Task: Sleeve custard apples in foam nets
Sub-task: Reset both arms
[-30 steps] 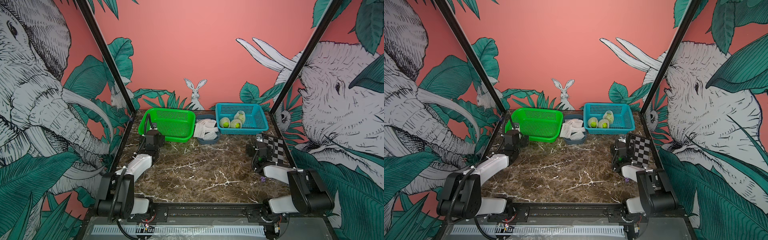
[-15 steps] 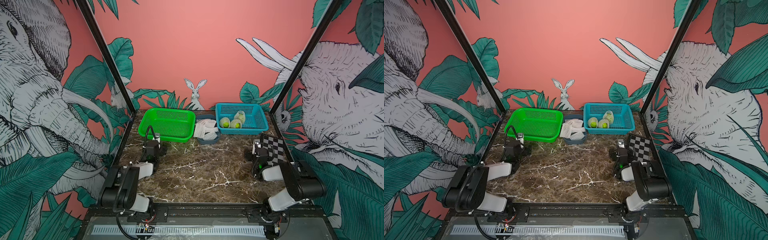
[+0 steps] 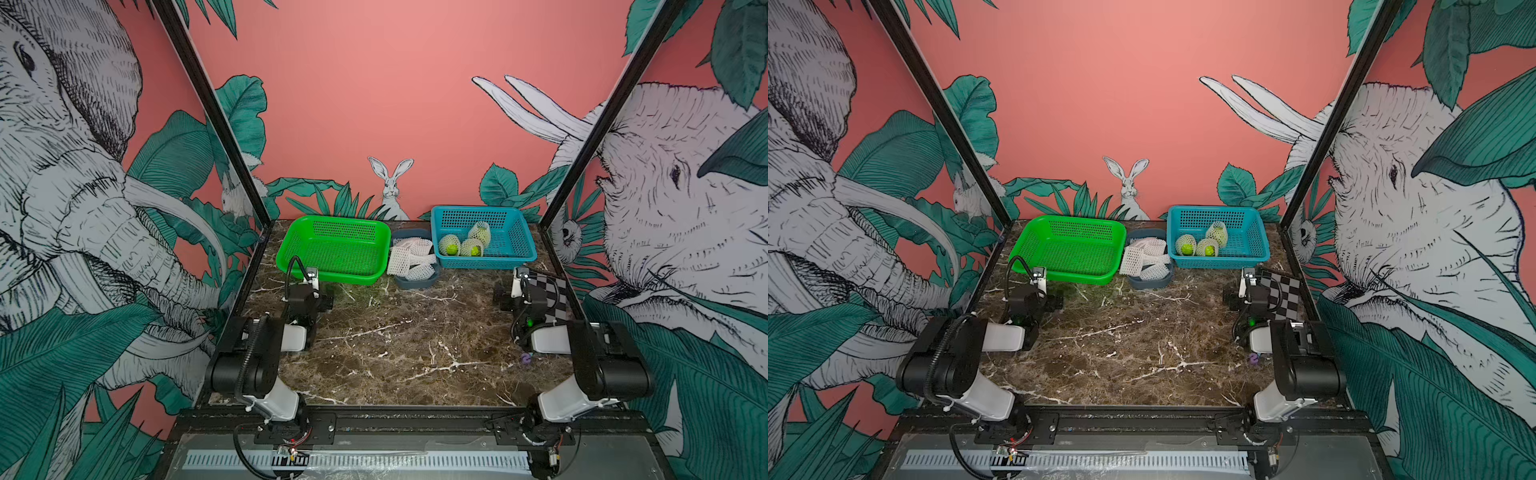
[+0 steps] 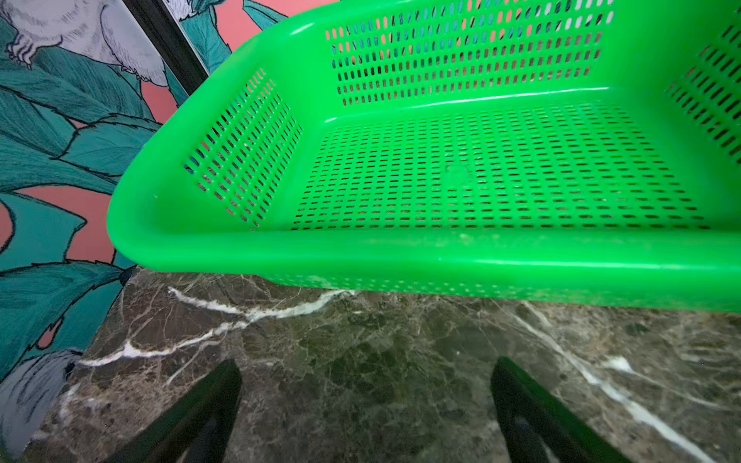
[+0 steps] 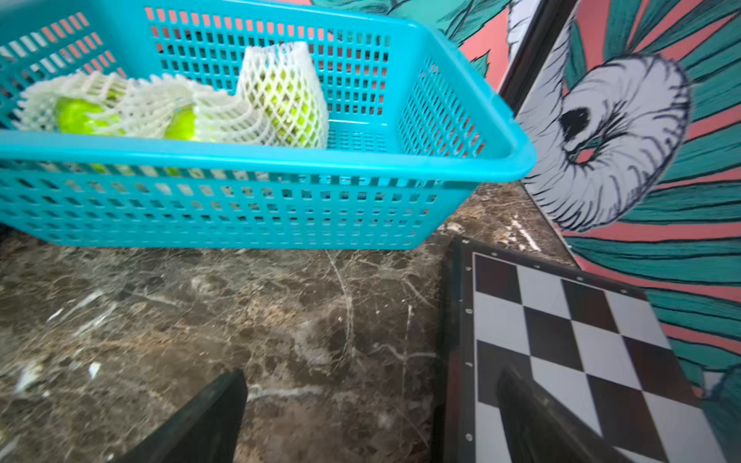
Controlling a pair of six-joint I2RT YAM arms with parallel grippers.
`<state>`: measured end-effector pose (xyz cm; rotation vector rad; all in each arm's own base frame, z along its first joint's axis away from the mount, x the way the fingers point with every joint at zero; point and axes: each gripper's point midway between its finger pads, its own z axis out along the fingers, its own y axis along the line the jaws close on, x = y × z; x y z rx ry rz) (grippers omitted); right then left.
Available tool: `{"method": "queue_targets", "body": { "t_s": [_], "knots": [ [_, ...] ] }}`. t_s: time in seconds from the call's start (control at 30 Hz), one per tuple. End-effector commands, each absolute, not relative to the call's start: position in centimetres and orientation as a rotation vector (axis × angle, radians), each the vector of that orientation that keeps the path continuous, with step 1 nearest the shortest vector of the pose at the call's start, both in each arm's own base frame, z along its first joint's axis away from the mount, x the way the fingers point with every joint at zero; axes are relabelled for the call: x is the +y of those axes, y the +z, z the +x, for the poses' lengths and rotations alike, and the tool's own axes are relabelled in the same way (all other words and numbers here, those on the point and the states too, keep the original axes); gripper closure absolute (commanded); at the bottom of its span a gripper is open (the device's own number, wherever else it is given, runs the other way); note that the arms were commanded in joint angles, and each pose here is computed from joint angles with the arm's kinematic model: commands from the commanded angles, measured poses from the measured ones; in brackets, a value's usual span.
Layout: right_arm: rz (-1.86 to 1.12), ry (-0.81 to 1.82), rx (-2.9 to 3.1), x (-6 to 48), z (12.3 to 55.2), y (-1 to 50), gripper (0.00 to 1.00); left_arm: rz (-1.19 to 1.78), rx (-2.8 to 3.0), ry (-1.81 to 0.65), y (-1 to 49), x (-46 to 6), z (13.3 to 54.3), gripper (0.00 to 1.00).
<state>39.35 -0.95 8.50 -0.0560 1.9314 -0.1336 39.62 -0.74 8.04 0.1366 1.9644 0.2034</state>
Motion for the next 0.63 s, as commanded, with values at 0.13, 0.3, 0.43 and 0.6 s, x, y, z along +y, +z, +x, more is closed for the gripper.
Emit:
{"method": "queue_targets", "body": {
  "t_s": [0.13,0.3,0.43,0.6],
  "knots": [
    [-0.049,-0.159,1.841,-0.4,38.6,10.0,0.01,0.130,1.910,0.190,9.6,-0.8,40.0,0.00],
    [-0.034,-0.208,1.886,-0.7,39.3,9.8,0.01,0.130,1.911,0.190,9.6,-0.8,40.0,0.00],
    [-0.058,-0.196,1.899,-0.2,39.5,9.5,0.01,0.130,1.913,0.190,9.5,-0.8,40.0,0.00],
    [-0.048,-0.183,1.906,-0.5,39.5,9.4,0.01,0.130,1.907,0.189,9.7,-0.8,40.0,0.00]
  ]
}}
